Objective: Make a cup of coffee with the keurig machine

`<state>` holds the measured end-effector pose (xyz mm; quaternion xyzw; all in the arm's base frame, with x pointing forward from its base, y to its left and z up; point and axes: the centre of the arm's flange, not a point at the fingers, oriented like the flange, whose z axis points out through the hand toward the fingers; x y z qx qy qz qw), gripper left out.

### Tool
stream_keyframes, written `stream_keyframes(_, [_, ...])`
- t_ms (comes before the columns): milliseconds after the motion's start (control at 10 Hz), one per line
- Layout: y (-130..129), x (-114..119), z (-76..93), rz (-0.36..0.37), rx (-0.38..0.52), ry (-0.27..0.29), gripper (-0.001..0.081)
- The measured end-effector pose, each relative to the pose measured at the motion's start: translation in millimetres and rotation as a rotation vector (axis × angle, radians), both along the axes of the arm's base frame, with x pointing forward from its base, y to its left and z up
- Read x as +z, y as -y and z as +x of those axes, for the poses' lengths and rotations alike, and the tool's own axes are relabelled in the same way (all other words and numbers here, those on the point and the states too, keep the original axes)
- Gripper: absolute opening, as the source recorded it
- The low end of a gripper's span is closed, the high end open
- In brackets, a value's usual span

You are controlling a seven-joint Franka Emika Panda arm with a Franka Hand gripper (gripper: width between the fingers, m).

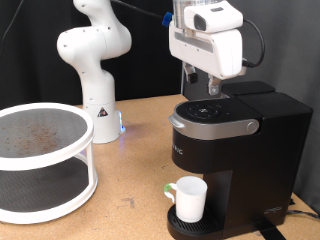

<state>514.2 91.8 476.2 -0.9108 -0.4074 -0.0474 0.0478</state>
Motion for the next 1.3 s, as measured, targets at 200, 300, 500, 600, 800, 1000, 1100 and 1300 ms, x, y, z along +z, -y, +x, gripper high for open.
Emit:
stream_keyframes(200, [0,-4,-0.5,0.01,0.0,0.004,0.0405])
stream_keyframes(300, [-1,-7,0.5,0.018,-0.007,0.02,0.0405])
stream_keyframes(500, [-2,-19,3.0,0.022,-0.015,0.018,0.021])
stream_keyframes(600, [-3,-28,5.3,0.019,-0.018,0.005,0.008])
stream_keyframes(800, [-5,-43,9.6,0.019,-0.025,-0.015,0.0025])
stream_keyframes(1000, [-6,-50,12.2,0.027,-0.031,-0.025,0.0005])
stream_keyframes(1100, [-6,-50,12.2,0.032,-0.03,-0.026,0.0003])
stream_keyframes(1300, [-5,-50,12.1,0.04,-0.02,-0.03,0.0003])
